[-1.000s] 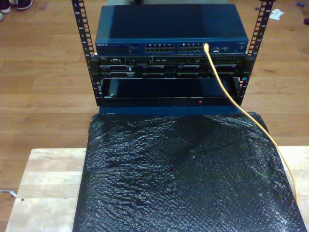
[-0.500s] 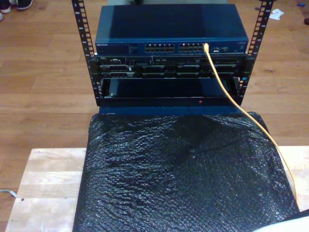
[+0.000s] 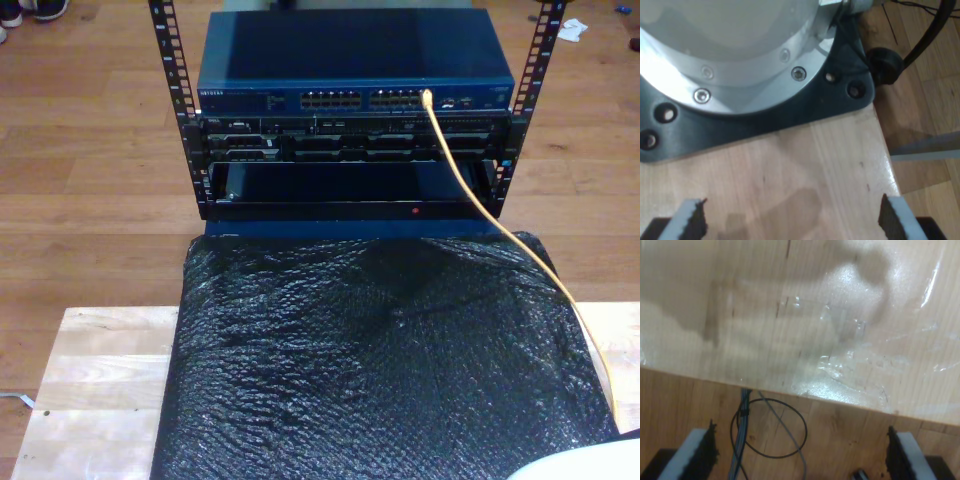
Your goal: Grab the cable and plug it in
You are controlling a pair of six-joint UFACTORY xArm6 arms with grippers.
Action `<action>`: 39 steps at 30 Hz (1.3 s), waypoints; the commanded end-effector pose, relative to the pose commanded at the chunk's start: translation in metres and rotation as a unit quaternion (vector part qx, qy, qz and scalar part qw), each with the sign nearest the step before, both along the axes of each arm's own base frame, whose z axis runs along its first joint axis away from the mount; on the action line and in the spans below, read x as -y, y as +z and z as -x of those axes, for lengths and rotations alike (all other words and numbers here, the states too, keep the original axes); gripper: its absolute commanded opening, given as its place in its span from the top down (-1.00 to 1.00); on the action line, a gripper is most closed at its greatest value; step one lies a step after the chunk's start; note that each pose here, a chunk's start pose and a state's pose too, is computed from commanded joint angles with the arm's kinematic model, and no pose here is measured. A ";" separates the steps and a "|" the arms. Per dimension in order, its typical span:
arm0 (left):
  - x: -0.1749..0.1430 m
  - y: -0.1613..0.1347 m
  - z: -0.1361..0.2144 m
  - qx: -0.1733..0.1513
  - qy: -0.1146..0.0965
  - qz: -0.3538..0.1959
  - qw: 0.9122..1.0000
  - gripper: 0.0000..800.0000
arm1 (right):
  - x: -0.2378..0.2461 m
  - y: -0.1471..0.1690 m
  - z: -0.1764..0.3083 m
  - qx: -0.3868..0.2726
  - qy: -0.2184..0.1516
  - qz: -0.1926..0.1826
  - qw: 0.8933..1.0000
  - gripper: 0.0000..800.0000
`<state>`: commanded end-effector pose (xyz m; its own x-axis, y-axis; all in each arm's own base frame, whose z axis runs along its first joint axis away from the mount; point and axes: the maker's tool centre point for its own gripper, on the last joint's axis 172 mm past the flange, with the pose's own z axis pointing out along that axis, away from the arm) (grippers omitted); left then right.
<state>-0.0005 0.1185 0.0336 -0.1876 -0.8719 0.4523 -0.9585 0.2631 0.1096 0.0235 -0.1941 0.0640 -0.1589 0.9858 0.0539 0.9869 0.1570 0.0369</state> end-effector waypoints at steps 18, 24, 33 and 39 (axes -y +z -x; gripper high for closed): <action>0.000 0.000 0.000 0.000 0.000 0.000 1.000 -1.00 | -0.038 -0.038 0.003 -0.007 -0.001 -0.084 0.996 -0.99; 0.000 0.000 0.000 0.000 -0.001 0.000 1.000 -1.00 | -0.038 -0.039 0.003 -0.007 -0.004 -0.080 0.997 -0.99; 0.000 0.000 0.000 0.000 0.000 0.000 1.000 -1.00 | -0.038 -0.039 0.003 -0.007 -0.004 -0.080 0.997 -1.00; 0.000 0.000 0.000 0.000 0.000 0.000 1.000 -1.00 | -0.037 -0.039 0.003 -0.007 -0.004 -0.080 0.997 -0.99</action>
<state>-0.0005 0.1185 0.0336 -0.1876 -0.8719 0.4523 -0.9585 0.2631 0.1096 0.0203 -0.1568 0.0250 -0.1489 0.9659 0.2117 0.9887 0.1420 0.0472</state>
